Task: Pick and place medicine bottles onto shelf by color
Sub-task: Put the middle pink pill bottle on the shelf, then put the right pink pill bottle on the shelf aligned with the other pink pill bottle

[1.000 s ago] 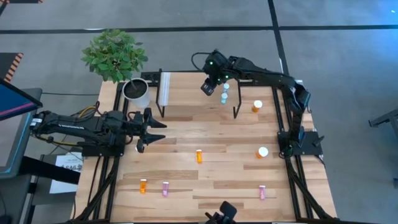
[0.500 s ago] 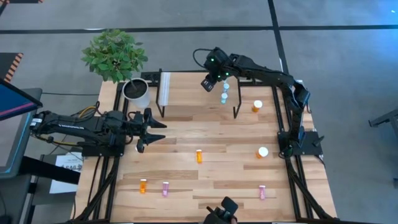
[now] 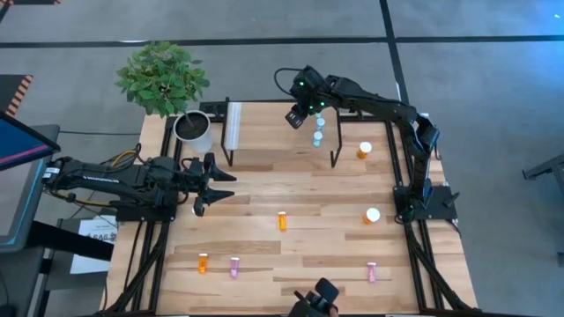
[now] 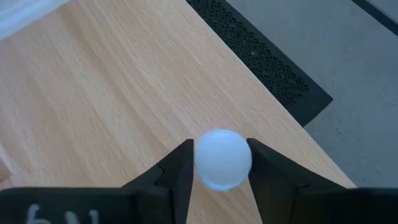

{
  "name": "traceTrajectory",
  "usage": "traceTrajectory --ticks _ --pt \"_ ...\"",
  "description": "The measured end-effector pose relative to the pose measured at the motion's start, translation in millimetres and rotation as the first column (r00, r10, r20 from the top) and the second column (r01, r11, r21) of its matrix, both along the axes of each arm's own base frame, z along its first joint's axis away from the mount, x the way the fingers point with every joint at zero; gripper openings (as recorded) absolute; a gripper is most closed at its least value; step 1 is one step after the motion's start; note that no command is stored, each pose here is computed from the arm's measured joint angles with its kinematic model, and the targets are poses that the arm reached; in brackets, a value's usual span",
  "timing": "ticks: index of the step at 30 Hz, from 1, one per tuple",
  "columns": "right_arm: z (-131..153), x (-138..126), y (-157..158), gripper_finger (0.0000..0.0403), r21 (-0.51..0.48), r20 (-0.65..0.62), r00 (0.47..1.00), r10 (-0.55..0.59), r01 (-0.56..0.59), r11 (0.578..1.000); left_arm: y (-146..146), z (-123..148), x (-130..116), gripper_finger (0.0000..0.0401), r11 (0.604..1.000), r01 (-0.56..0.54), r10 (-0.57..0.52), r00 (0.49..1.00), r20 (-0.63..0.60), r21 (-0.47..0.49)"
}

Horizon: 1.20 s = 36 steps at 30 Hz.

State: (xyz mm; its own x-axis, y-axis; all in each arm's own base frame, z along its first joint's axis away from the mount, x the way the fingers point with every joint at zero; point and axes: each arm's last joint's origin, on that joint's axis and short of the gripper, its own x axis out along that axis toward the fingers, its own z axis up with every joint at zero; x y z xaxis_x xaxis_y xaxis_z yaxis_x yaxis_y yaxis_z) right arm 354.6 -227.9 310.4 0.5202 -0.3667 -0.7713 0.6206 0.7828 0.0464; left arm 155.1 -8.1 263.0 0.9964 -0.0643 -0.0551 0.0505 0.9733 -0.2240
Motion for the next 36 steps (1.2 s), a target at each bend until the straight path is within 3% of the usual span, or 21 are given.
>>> traceTrajectory --ticks 13,23,29,36 --pt "1.0 -2.7 1.1 0.0214 0.02 -0.006 1.0 -0.017 0.017 1.0 0.0 0.0 0.0 0.0212 1.0 0.0 0.0 1.0 0.0 -0.001" --pt "42.1 -30.1 17.6 0.0224 0.001 0.043 0.999 -0.03 0.03 1.0 0.8 -0.1 0.1 0.0212 1.0 -0.028 0.028 1.0 -0.001 -0.004" --pt "81.5 -61.4 56.3 0.0223 -0.002 0.051 0.998 -0.042 0.042 0.999 0.8 0.0 0.1 0.0212 1.0 -0.029 0.029 1.0 -0.001 -0.005" --pt "107.1 -100.7 146.9 0.0217 0.005 -0.105 0.993 -0.059 0.06 0.998 0.9 0.0 0.1 0.0212 0.999 -0.032 0.032 0.999 -0.002 -0.03"
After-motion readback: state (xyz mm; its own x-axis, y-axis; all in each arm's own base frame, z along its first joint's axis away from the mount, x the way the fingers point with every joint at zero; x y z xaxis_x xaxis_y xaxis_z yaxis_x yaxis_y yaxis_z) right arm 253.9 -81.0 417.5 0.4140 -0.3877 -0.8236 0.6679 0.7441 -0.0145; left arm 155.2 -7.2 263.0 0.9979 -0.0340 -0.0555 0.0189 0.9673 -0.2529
